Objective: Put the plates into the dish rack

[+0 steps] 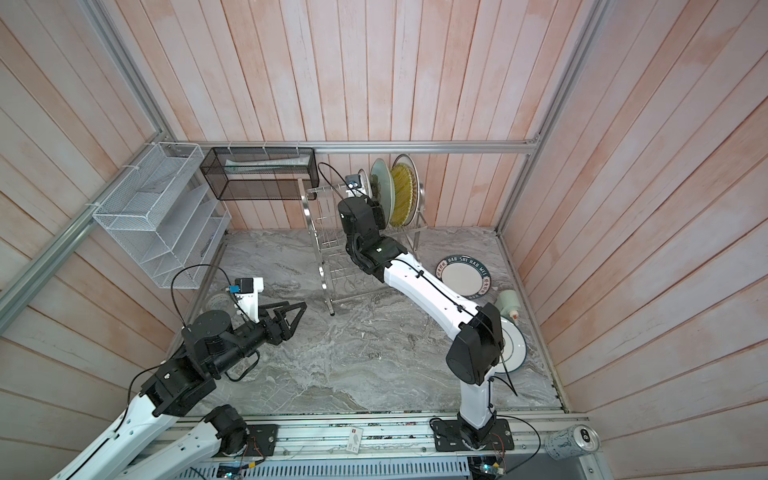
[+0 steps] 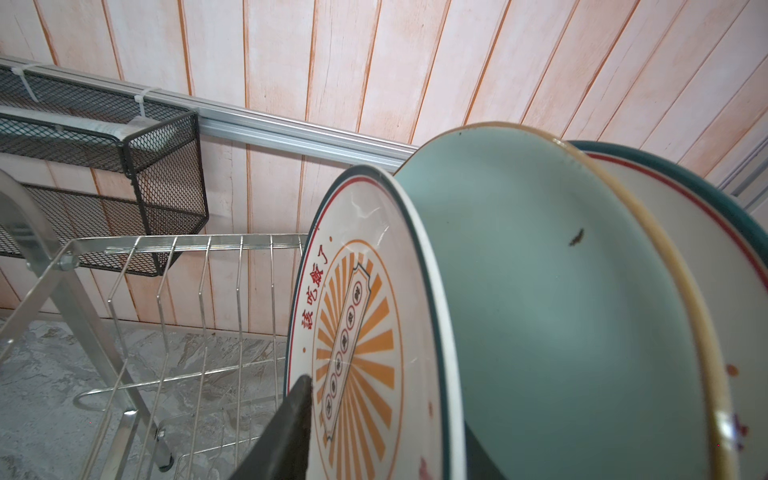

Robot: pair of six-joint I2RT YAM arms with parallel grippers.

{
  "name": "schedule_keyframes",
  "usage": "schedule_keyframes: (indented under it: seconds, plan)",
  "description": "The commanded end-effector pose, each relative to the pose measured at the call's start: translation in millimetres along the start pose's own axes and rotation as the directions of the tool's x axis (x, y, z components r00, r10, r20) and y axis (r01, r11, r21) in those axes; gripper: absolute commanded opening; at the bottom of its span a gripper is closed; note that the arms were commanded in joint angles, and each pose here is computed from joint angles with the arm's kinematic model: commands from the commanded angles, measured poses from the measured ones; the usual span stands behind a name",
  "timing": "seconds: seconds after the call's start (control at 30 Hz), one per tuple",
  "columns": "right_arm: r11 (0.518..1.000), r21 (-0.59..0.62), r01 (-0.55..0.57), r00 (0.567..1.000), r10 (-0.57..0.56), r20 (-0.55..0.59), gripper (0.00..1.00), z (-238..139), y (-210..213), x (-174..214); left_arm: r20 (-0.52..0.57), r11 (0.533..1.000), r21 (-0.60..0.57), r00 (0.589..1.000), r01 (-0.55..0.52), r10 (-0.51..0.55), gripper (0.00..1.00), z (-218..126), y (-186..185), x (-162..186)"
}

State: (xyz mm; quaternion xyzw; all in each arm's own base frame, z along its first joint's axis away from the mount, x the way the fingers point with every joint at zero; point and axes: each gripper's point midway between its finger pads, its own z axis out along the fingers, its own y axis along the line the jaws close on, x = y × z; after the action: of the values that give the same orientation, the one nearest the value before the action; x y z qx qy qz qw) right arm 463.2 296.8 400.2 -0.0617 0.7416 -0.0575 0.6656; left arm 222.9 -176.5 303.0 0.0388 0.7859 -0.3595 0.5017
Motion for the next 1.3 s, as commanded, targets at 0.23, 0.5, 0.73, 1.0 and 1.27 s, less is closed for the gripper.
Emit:
schedule_keyframes:
  seconds: [0.23, 0.5, 0.73, 1.0, 1.27]
  plan:
    - [0.999, 0.0, -0.037, 0.998, 0.037, 0.06, 0.53, -11, -14, -28, -0.029, 1.0, -0.02, 1.0, 0.012, -0.012, 0.75, 5, 2, 4]
    - [0.997, -0.039, -0.069, 0.995, 0.072, 0.073, 0.59, -17, -14, -31, -0.023, 0.999, -0.033, 0.999, 0.028, -0.029, 0.75, 8, 6, 5]
    - [0.995, -0.051, -0.084, 0.992, 0.088, 0.086, 0.63, -24, -18, -38, -0.032, 0.999, -0.036, 0.999, 0.023, -0.024, 0.75, 11, 6, 6]
    - [0.986, -0.101, -0.132, 0.981, 0.145, 0.127, 0.7, -45, -31, -54, -0.036, 0.999, -0.031, 0.999, 0.021, -0.022, 0.76, 14, 5, 7]
    - [0.973, -0.149, -0.178, 0.965, 0.202, 0.165, 0.73, -68, -48, -69, -0.034, 1.0, -0.008, 0.999, 0.003, -0.004, 0.76, 18, 1, 6]
